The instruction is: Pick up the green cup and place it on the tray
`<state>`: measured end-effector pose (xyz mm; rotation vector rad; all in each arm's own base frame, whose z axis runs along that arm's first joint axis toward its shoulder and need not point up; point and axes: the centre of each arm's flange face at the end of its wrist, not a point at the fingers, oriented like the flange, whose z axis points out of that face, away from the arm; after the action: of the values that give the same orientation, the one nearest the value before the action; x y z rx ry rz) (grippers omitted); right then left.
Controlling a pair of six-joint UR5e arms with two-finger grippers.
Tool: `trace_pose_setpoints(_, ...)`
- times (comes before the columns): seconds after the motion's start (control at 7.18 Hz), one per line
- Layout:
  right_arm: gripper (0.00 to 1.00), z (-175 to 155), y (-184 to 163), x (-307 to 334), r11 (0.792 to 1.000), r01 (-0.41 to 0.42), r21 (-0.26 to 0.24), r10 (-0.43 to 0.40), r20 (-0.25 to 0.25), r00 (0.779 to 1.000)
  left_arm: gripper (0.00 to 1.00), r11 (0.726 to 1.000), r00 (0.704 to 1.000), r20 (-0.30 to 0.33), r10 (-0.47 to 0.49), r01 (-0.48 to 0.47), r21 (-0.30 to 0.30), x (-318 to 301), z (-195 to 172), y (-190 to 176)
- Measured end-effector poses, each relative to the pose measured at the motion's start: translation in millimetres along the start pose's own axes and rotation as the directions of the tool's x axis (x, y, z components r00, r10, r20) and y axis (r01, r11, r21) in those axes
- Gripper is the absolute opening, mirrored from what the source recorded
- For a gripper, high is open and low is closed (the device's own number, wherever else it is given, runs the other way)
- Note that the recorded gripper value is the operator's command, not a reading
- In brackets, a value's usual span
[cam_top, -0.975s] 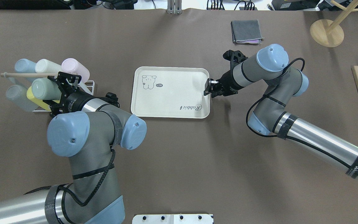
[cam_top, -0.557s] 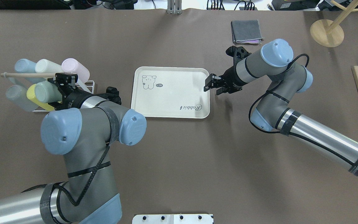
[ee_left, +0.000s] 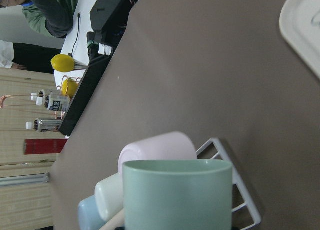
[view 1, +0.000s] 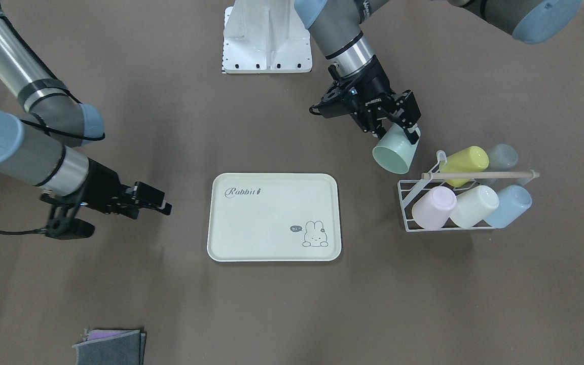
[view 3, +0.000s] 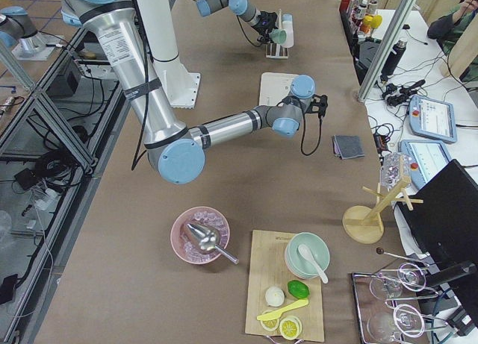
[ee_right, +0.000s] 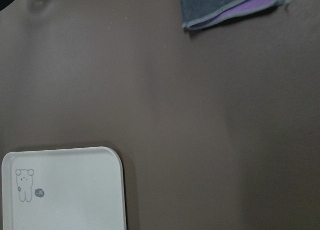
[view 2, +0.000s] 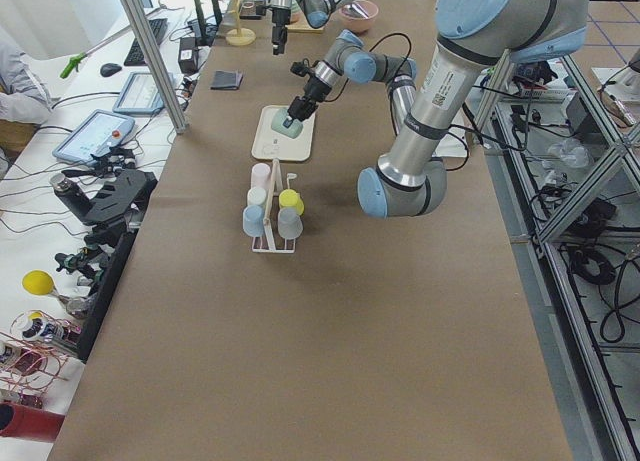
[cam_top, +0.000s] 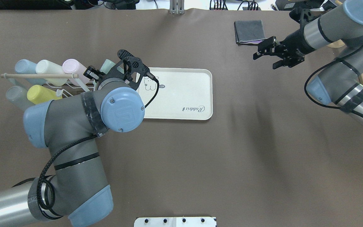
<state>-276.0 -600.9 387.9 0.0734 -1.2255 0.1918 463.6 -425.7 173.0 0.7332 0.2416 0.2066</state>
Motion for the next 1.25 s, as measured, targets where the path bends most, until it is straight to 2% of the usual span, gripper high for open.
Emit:
trace_pose_setpoints(0.14, 1.00, -19, -11, 20, 0.999, 0.029, 0.027, -0.028, -0.033, 0.999, 0.17, 0.988, 0.989, -0.082, -0.124, 0.131, 0.081, 12, 3, -8)
trace_pose_setpoints(0.28, 1.00, -34, -17, 47, 0.996, 0.079, 0.042, -0.075, -0.086, 0.993, 0.17, 0.958, 0.962, -0.159, -0.221, 0.245, 0.151, 25, 11, -16)
trace_pose_setpoints(0.42, 1.00, -53, -19, 78, 0.988, 0.144, 0.051, -0.134, -0.166, 0.977, 0.17, 0.902, 0.920, -0.247, -0.305, 0.362, 0.236, 40, 21, -23)
trace_pose_setpoints(0.56, 1.00, -74, -16, 102, 0.975, 0.217, 0.047, -0.197, -0.272, 0.942, 0.17, 0.836, 0.878, -0.316, -0.360, 0.454, 0.310, 59, 25, -23)
trace_pose_setpoints(0.7, 1.00, -97, -9, 116, 0.959, 0.284, 0.013, -0.257, -0.393, 0.883, 0.17, 0.779, 0.855, -0.343, -0.388, 0.503, 0.374, 85, 24, -16)
trace_pose_setpoints(0.84, 1.00, -126, 6, 126, 0.942, 0.330, -0.059, -0.314, -0.500, 0.807, 0.17, 0.734, 0.842, -0.351, -0.408, 0.532, 0.423, 112, 27, -5)
trace_pose_setpoints(0.98, 1.00, -160, 26, 139, 0.928, 0.349, -0.131, -0.360, -0.557, 0.748, 0.16, 0.701, 0.829, -0.357, -0.432, 0.557, 0.446, 132, 37, 4)
trace_pose_setpoints(1.11, 1.00, -193, 49, 167, 0.928, 0.331, -0.172, -0.367, -0.578, 0.729, 0.16, 0.680, 0.813, -0.359, -0.458, 0.581, 0.448, 145, 49, 10)
trace_pose_setpoints(1.25, 1.00, -218, 71, 204, 0.934, 0.297, -0.198, -0.355, -0.583, 0.730, 0.12, 0.666, 0.800, -0.356, -0.482, 0.599, 0.444, 152, 61, 15)
